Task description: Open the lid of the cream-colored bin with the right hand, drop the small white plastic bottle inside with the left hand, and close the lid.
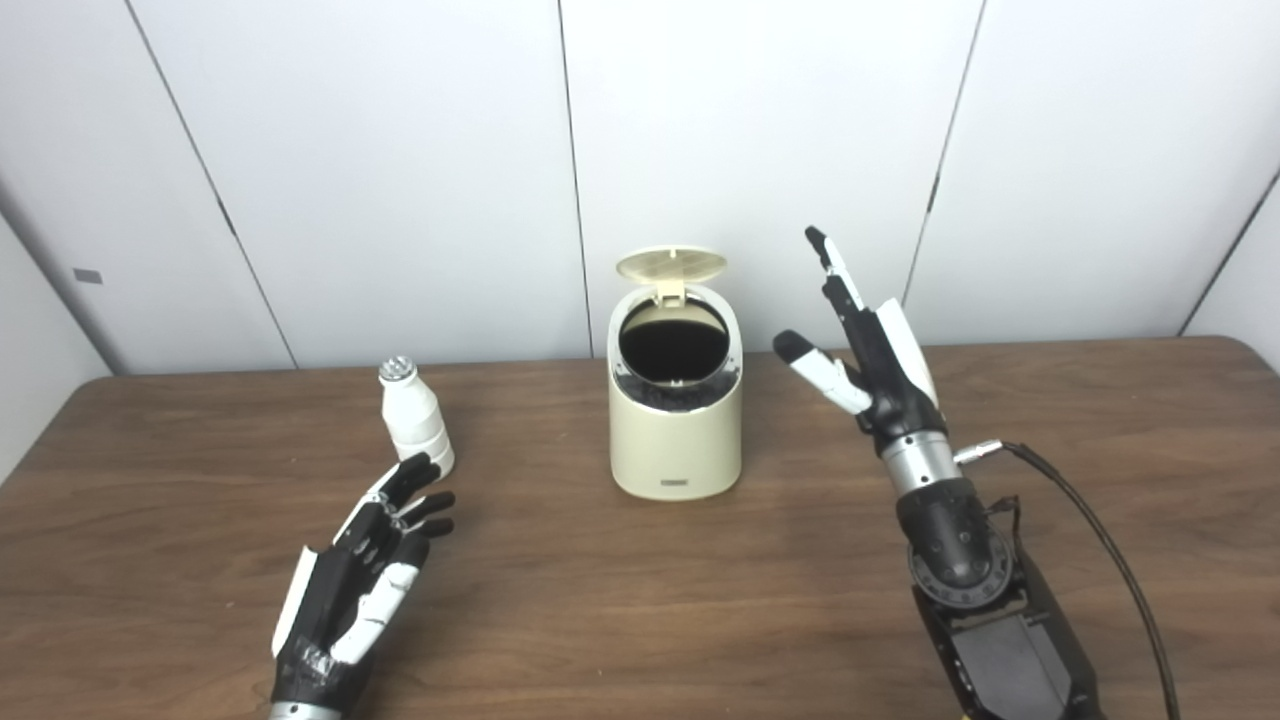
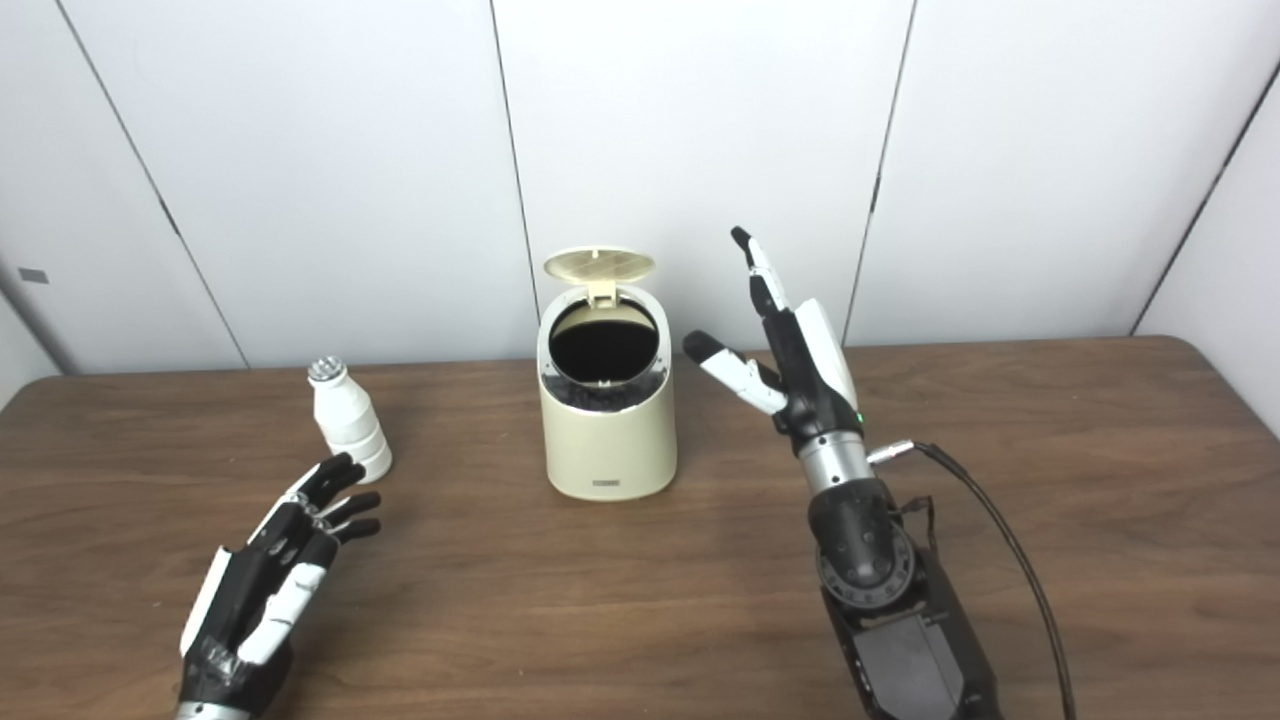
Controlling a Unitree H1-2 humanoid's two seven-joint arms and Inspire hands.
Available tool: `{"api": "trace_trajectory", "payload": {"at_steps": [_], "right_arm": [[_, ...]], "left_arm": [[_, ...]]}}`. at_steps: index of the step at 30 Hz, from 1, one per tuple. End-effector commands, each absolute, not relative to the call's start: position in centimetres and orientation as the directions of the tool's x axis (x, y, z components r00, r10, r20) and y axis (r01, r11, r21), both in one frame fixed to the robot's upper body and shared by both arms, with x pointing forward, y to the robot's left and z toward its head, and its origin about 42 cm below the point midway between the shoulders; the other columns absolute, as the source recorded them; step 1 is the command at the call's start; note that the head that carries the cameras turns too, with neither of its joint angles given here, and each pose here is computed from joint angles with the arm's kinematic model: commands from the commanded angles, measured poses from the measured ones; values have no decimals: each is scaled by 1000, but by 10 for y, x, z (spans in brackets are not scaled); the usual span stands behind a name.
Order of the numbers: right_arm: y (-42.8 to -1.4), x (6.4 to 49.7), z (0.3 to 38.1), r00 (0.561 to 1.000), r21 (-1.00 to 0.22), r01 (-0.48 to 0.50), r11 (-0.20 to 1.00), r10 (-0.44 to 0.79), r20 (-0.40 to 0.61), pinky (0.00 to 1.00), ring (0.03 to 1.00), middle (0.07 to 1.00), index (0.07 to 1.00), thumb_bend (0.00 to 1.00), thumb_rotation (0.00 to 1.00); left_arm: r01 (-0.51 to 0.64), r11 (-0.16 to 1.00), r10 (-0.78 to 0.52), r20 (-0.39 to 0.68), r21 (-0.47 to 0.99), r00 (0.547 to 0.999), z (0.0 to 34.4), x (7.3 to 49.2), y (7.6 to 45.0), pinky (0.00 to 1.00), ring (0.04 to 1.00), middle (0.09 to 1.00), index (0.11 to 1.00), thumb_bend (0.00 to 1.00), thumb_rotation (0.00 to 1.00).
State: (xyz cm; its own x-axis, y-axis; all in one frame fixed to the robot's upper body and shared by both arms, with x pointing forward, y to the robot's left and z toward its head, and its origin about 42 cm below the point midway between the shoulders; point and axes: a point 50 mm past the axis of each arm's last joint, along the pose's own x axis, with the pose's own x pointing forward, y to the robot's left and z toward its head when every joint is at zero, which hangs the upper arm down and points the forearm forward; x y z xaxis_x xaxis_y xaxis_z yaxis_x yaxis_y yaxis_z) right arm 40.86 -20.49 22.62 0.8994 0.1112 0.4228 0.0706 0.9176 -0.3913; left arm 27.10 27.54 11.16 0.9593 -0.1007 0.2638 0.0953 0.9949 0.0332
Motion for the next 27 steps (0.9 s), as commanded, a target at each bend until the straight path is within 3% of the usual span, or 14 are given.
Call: {"api": "trace_trajectory", "payload": {"at_steps": [1, 6, 13, 21, 27], "right_arm": [[-212, 401, 241, 841, -317, 70, 946, 115, 528, 994, 1000, 1000, 1000, 1000, 1000], [-233, 382, 218, 844, -270, 88, 959, 72, 531, 1000, 1000, 1000, 1000, 1000, 994], [-265, 355, 164, 847, -153, 169, 974, -64, 528, 831, 885, 906, 942, 977, 788], [-273, 318, 118, 905, -143, 166, 976, -94, 414, 763, 842, 871, 895, 866, 738], [-264, 310, 103, 922, -138, 167, 976, -105, 373, 750, 837, 872, 897, 806, 720]], "left_arm": [[88, 996, -84, 181, -18, 980, 80, 256, 267, 760, 813, 889, 899, 668, 613], [85, 996, -78, 178, -28, 981, 80, 257, 268, 765, 811, 883, 893, 680, 609], [77, 997, -72, 177, -21, 982, 79, 261, 269, 760, 810, 879, 891, 650, 660], [79, 996, -73, 173, -27, 982, 79, 261, 267, 756, 809, 882, 890, 614, 704], [82, 994, -67, 176, -77, 982, 83, 253, 270, 785, 827, 897, 896, 620, 650]]}}
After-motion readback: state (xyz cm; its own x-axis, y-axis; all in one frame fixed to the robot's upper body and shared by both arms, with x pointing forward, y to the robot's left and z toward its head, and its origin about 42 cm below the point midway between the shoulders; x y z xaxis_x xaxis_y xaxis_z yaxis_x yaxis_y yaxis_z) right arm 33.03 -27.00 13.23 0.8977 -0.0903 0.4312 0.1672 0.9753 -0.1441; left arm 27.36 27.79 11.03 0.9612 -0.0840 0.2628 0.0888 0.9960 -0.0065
